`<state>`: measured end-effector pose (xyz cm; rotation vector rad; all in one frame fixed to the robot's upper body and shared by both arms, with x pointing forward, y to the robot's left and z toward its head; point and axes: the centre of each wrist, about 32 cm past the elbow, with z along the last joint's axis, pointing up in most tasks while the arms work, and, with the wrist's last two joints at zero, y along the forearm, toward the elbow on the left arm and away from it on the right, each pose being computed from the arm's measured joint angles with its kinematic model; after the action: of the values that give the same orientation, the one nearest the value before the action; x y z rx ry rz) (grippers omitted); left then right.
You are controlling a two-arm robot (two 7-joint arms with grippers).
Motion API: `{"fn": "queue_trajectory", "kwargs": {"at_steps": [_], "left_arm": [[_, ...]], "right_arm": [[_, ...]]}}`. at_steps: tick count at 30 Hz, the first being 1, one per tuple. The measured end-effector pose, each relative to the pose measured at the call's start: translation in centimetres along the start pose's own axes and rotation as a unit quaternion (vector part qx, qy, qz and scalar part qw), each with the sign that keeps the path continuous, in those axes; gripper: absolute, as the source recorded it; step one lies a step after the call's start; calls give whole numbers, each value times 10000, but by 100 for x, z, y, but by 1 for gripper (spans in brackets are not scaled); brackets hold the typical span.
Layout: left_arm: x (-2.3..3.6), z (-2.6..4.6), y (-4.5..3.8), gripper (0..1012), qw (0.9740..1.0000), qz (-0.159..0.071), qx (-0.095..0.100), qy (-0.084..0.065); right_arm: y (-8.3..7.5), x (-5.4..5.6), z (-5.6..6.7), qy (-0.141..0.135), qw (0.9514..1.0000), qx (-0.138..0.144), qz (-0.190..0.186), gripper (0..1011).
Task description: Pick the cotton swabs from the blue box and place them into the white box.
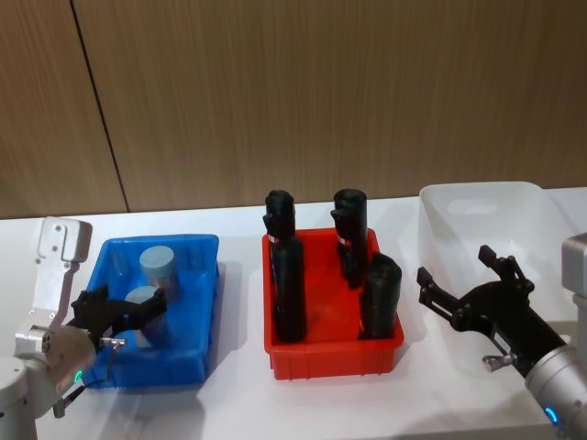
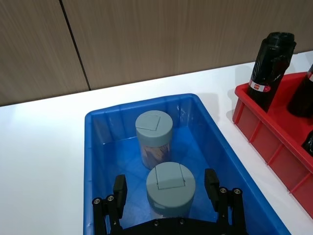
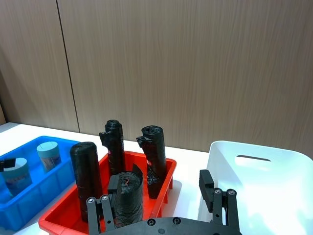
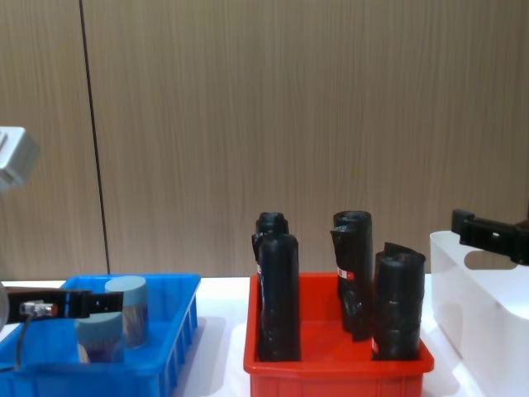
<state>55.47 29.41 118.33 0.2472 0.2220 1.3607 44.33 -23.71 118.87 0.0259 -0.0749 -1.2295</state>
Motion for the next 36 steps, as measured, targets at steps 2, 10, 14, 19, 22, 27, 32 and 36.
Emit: {"fn": "queue_trajectory", "kwargs": {"at_steps": [2, 10, 14, 19, 22, 27, 32, 36], "left_arm": [[3, 3, -28, 1004, 10000, -22, 51, -30], [17, 8, -122, 1004, 9997, -51, 223, -110], [23, 8, -163, 1004, 9994, -49, 303, -137], [31, -3, -210, 1004, 9991, -48, 401, -160], [38, -12, -234, 1004, 9988, -52, 448, -168], [48, -22, -262, 1004, 9986, -72, 497, -176], [58, -36, -286, 924, 9984, -112, 530, -173], [61, -44, -296, 808, 9984, -133, 518, -171]], "right_arm": [[0, 0, 0, 0, 10000, 0, 0, 1002], [0, 0, 0, 0, 10000, 0, 0, 1002], [0, 0, 0, 0, 10000, 0, 0, 1002], [0, 0, 0, 0, 10000, 0, 0, 1002], [0, 0, 0, 0, 10000, 0, 0, 1002], [0, 0, 0, 0, 10000, 0, 0, 1002], [0, 0, 0, 0, 10000, 1, 0, 1001], [0, 0, 0, 0, 10000, 1, 0, 1002]]}}
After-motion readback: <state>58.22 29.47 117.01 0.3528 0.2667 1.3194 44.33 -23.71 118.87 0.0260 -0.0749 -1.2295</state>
